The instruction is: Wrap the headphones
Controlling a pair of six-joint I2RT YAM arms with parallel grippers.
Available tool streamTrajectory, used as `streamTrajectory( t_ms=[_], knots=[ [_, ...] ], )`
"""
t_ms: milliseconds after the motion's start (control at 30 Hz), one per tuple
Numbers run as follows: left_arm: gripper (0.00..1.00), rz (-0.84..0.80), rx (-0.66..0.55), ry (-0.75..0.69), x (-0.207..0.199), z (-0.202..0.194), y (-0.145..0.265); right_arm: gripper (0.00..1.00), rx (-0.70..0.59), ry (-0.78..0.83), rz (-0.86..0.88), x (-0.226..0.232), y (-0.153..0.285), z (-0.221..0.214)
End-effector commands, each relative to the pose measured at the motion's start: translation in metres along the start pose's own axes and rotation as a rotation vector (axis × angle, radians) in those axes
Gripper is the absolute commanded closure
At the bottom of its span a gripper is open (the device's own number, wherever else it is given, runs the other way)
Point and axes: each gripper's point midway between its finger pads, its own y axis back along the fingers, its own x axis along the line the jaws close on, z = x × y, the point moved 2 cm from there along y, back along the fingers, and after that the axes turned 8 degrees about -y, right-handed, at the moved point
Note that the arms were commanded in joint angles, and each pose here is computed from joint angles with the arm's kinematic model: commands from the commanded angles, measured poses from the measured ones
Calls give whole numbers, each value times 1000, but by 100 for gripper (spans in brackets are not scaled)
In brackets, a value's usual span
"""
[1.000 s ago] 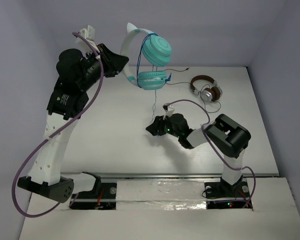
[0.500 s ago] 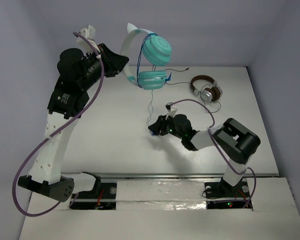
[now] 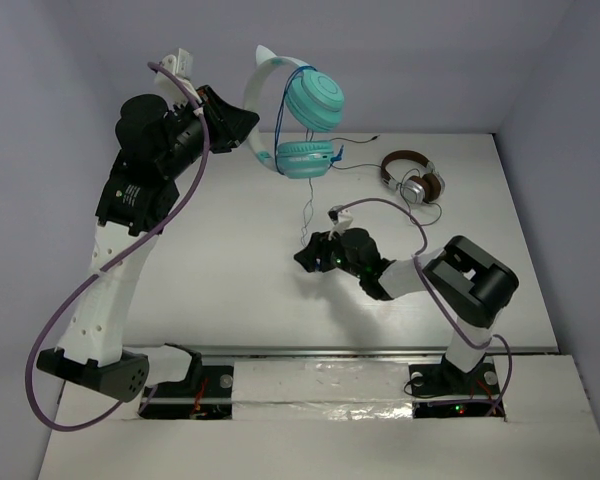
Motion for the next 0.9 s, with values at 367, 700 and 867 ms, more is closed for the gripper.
streamTrajectory(
  t_ms=[367, 700, 867],
  knots=[
    [100, -122, -157, -22, -38, 46, 33, 36, -36, 30, -34, -8, -35, 4],
    [100, -119, -170, -34, -40, 50, 39, 47, -93, 33, -66, -6, -11, 18],
    [100, -121, -164, -32, -39, 47, 37, 44, -74, 36, -94, -15, -17, 11]
  ],
)
